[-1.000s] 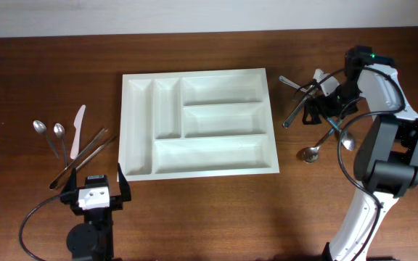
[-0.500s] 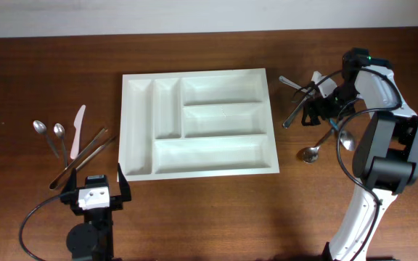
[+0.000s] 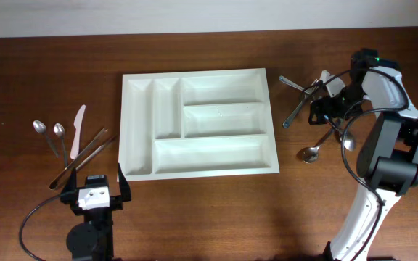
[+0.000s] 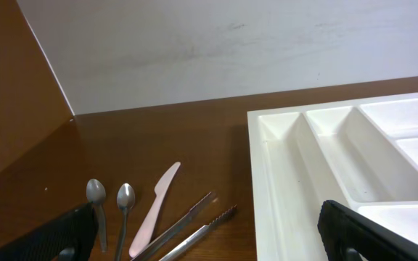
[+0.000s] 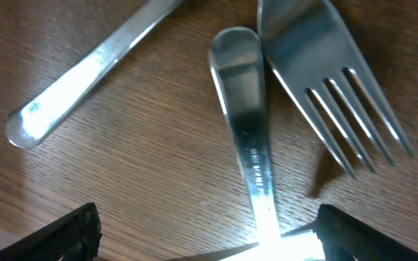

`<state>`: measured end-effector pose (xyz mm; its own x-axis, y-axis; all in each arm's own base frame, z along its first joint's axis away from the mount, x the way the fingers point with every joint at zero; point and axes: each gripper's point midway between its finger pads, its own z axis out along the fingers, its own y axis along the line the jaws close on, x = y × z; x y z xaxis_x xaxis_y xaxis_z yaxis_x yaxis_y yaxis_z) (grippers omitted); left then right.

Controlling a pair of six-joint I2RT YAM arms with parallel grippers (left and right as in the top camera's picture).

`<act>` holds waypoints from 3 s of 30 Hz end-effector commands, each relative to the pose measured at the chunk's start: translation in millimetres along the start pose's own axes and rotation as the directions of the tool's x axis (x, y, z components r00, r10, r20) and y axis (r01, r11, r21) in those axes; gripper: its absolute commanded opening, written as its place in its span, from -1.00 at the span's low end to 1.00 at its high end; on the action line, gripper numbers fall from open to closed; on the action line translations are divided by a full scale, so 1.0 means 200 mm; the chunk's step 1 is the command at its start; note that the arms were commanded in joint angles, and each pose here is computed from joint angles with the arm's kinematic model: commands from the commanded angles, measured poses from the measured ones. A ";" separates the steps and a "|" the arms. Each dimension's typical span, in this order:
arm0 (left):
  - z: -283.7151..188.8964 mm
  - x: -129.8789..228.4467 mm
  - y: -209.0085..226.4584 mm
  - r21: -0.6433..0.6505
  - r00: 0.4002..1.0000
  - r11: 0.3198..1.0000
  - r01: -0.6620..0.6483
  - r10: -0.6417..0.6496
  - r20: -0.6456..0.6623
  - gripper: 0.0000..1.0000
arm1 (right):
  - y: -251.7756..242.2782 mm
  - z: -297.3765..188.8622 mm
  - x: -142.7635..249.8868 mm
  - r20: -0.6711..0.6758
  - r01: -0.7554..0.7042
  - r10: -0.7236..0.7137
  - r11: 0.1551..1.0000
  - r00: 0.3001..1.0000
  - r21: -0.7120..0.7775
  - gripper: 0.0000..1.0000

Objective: Pack container
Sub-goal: 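Lower the right gripper onto the metal spoon handle and close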

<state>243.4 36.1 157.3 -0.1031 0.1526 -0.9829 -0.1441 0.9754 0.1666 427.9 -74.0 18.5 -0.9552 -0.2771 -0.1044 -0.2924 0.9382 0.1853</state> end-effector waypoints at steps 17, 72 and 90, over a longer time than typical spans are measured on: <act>0.00 0.00 0.00 -0.005 1.000 1.000 -0.012 0.012 0.000 0.98 | -0.04 0.09 0.03 0.001 -0.048 0.048 0.999 0.999 0.000 0.49; 0.00 0.00 0.00 -0.005 1.000 1.000 -0.012 0.012 0.000 0.99 | -0.20 0.33 0.14 -0.137 -0.037 0.053 0.993 0.989 0.114 -0.66; 0.00 0.00 0.00 -0.005 1.000 1.000 -0.012 0.012 0.000 0.98 | -0.05 0.35 0.11 -0.158 -0.015 0.024 0.998 0.987 0.054 -0.92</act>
<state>243.4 36.2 157.3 -0.1032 0.1523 -0.9829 -0.1445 0.9754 0.1663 446.3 -101.0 -2.9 -0.9584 -0.2712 -0.0896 -0.2742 0.9614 0.0233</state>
